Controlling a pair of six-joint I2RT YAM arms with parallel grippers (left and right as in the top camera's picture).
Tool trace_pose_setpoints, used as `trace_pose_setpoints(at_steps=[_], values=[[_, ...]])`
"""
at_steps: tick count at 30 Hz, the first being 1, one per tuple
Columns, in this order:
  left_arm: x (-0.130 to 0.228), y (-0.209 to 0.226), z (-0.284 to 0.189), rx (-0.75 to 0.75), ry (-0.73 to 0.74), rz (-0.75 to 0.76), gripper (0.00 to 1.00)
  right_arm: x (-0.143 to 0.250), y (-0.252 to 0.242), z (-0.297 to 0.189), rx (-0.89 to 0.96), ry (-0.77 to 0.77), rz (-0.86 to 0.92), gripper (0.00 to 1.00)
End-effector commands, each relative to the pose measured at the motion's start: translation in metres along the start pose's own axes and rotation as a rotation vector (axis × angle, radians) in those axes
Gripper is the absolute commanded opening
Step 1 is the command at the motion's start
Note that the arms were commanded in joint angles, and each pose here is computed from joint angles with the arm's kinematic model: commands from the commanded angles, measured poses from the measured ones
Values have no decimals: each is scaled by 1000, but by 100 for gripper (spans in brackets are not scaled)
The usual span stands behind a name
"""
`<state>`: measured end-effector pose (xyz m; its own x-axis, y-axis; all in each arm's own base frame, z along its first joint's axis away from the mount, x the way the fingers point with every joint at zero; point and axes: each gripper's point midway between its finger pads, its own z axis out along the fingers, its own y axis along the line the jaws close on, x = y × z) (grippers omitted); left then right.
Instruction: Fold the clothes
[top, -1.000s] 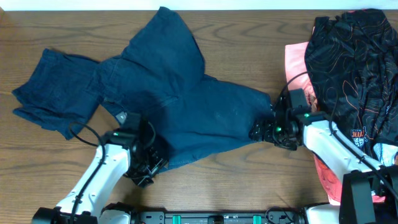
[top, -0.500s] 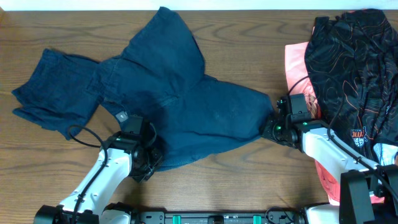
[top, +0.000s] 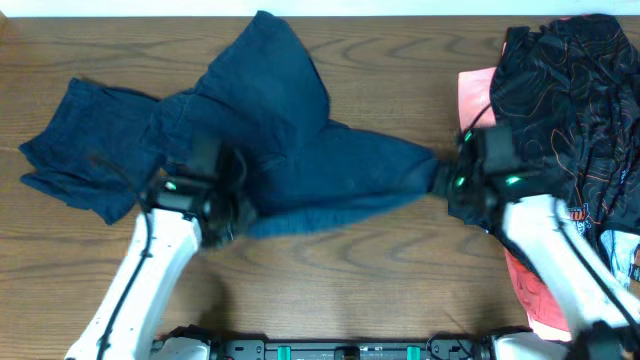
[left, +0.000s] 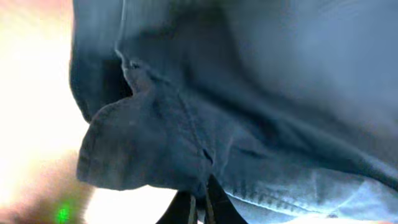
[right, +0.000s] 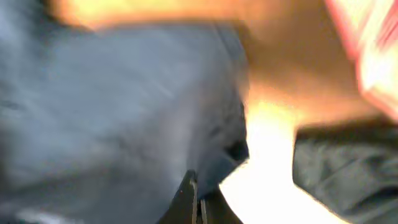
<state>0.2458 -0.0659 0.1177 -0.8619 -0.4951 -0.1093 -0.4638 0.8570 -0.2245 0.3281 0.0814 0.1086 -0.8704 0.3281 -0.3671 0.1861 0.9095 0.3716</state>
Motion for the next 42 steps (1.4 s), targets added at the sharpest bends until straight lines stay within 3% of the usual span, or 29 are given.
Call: trace_pose_setpoints(at_steps=[1,6,12,18,21,27,32,37,42], values=[[-44,-32,-74,67,-216,197,6,-62,18,-73,-15,-191,-85,1],[-69,-68,-181,199,-426,278,6,-98,23,-148,5,-289,-102,1],[-73,-78,-304,323,-697,294,6,-130,37,-239,7,-454,-166,1],[-61,-77,-369,422,-845,298,6,-142,51,-316,18,-621,-183,1],[-56,-77,-362,424,-803,309,6,-140,52,-323,15,-626,-184,1],[-33,-101,-299,462,-461,378,6,-130,25,-284,128,-460,-136,1],[-33,-114,-240,391,-232,380,6,-133,21,-251,150,-359,-130,1],[-49,-124,-196,318,-128,389,6,-141,64,-222,10,-319,-210,1],[-59,-129,-169,276,-67,396,6,-165,127,-207,-146,-408,-249,1]])
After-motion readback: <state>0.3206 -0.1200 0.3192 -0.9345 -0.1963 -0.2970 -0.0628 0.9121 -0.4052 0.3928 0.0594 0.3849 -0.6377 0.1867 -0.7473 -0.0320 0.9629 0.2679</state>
